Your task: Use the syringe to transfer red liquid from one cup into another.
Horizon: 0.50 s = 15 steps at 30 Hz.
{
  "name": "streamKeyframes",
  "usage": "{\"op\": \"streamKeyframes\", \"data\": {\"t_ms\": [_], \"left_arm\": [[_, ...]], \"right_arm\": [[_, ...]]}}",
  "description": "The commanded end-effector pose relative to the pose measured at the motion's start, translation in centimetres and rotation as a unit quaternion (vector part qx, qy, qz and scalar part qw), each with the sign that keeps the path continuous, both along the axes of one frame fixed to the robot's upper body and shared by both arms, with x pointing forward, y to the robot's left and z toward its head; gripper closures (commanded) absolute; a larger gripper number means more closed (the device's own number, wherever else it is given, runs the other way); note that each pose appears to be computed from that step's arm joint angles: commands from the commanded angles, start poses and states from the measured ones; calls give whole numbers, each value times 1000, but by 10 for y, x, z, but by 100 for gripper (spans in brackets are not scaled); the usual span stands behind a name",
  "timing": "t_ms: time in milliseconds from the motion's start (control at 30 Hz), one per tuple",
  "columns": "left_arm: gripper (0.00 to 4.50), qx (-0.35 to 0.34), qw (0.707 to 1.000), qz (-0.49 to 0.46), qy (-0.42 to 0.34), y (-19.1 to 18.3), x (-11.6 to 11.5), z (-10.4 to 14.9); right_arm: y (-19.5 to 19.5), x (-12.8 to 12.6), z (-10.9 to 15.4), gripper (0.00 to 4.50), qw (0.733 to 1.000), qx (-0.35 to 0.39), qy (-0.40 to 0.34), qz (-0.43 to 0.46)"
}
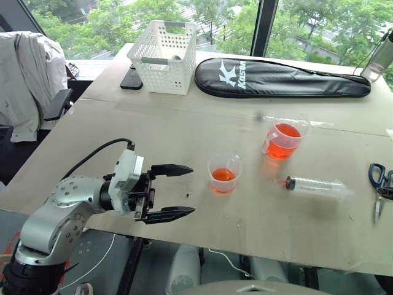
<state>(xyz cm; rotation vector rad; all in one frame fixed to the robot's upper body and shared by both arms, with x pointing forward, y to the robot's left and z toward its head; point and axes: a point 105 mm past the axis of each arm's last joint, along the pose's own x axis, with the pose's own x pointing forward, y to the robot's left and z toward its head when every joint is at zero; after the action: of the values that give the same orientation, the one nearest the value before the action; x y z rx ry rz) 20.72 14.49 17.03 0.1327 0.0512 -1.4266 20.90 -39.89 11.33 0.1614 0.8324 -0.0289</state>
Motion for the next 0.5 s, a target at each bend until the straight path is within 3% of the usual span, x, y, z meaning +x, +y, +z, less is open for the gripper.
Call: {"op": "streamKeyframes", "data": {"t_ms": [33, 100, 200, 333, 500], "left_arm": [[0, -1, 1000, -4, -21, 0, 1, 6], [0, -1, 1000, -6, -22, 1, 2, 6], [0, -2, 1000, -12, -23, -1, 4, 7], [0, -2, 999, -24, -24, -5, 6, 9], [0, -2, 999, -31, -30, -11, 8, 12]], "right_arm": [[7, 2, 43, 10, 989, -99, -79, 70], [30, 3, 66, 10, 982, -75, -147, 94], [90, -3, 89, 10, 945, -62, -223, 232], [132, -16, 76, 10, 933, -18, -176, 313], [164, -19, 49, 10, 937, 80, -107, 323]]}}
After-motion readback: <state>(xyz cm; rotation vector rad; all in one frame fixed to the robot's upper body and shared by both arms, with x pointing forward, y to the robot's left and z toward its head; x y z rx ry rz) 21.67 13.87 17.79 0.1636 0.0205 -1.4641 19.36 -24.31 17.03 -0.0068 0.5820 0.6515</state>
